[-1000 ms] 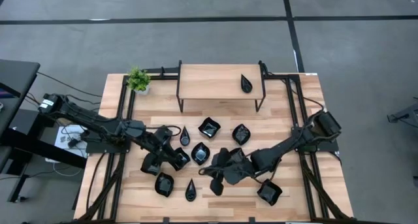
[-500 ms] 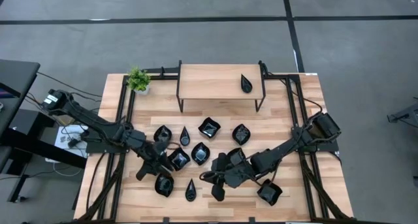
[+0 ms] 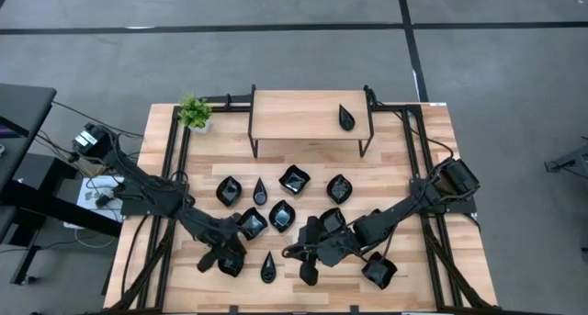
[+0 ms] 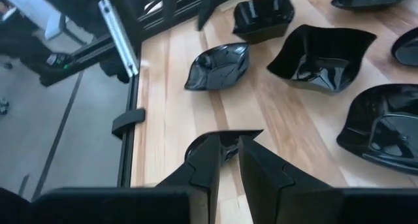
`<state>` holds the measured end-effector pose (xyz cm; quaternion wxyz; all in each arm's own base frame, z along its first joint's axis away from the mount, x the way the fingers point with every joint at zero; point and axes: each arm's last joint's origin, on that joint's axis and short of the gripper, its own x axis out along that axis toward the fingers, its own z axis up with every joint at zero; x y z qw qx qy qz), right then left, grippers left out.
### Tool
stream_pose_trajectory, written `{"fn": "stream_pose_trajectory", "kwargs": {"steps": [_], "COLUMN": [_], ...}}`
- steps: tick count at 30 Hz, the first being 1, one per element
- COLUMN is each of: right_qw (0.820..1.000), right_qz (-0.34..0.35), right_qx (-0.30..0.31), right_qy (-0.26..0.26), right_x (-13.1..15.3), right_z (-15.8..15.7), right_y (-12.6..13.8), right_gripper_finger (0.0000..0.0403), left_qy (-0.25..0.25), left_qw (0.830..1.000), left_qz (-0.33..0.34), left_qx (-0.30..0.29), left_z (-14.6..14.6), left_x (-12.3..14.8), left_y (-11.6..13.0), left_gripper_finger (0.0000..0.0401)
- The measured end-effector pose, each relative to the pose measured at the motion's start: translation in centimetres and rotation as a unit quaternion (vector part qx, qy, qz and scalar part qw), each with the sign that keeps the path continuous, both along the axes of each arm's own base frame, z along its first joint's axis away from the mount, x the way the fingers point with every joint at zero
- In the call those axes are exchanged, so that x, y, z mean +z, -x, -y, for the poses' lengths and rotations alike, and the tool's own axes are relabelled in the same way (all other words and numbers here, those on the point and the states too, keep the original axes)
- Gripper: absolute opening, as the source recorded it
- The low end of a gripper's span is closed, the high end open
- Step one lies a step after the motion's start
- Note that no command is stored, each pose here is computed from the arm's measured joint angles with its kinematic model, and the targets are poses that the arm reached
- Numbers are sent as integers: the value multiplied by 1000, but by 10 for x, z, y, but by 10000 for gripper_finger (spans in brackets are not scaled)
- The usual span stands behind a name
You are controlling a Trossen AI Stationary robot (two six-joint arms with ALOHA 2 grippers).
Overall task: Pick & Place Mini shaped plates
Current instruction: Stack the black drop shaped plate on top of the black drop shaped plate on the shelf
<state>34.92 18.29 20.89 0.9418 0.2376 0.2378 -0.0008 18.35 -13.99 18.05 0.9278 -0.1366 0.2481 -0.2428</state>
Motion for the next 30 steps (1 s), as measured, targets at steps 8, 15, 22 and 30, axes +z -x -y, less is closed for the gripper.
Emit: {"fn": "stream_pose_trajectory", "kwargs": {"steps": [8, 15, 22, 30], "right_qw": [999, 996, 994, 994], "right_qz": [-6, 2, -3, 1], "right_qx": [33, 66, 75, 84], "right_qy": [13, 58, 80, 77], "right_x": [-1, -2, -4, -3], "right_z": [-20, -52, -69, -75], "right_y": [12, 35, 52, 57], "right_gripper_finger": [53, 53, 53, 53], "left_qy": [-26, -1, 48, 61], "left_qw": [999, 994, 975, 968], "left_qz": [3, -57, -149, -169], "left_qx": [46, 96, 156, 176], "left_z": [35, 52, 54, 51], "left_x": [5, -16, -42, -45], "left_y": [-30, -52, -53, -54], "left_gripper_finger": [165, 167, 162, 151]}}
